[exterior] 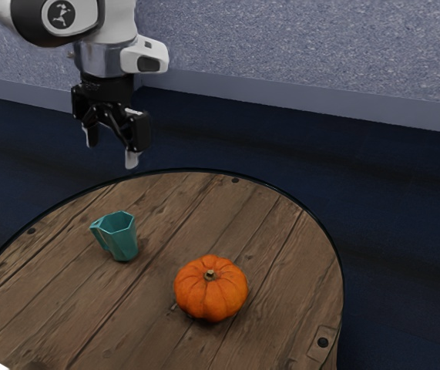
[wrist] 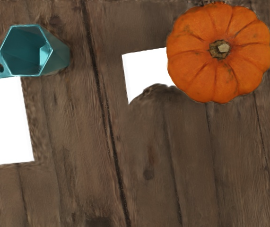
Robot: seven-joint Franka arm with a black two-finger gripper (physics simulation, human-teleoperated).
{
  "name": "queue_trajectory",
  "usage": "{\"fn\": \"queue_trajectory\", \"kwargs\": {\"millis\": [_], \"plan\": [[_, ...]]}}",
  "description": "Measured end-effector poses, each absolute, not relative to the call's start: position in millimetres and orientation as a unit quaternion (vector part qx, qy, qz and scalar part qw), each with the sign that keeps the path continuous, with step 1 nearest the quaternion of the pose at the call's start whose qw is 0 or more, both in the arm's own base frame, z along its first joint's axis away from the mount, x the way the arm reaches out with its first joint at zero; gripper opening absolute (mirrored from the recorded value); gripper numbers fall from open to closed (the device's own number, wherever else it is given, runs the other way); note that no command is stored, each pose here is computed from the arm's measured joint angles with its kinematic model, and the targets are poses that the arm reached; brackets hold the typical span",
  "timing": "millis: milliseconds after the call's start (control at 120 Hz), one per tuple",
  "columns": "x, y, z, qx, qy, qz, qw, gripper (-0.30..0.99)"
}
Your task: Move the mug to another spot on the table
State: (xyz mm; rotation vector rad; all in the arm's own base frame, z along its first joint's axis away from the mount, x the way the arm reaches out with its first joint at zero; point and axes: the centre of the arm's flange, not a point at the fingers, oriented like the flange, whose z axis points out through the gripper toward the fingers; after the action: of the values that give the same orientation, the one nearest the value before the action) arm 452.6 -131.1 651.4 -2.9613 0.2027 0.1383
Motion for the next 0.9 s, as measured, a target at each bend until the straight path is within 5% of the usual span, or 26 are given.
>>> {"fn": "queue_trajectory", "kwargs": {"millis": [200, 467, 767, 900], "plan": [[467, -54, 632, -0.995, 0.020, 0.046, 0.083, 0.69], [502, 125, 429, -0.989, 0.059, 0.127, 0.047, 0.69], [550, 159, 339, -0.956, 0.285, 0.048, 0.045, 0.69], [558, 230, 334, -0.955, 0.295, -0.002, 0.024, 0.69]]}}
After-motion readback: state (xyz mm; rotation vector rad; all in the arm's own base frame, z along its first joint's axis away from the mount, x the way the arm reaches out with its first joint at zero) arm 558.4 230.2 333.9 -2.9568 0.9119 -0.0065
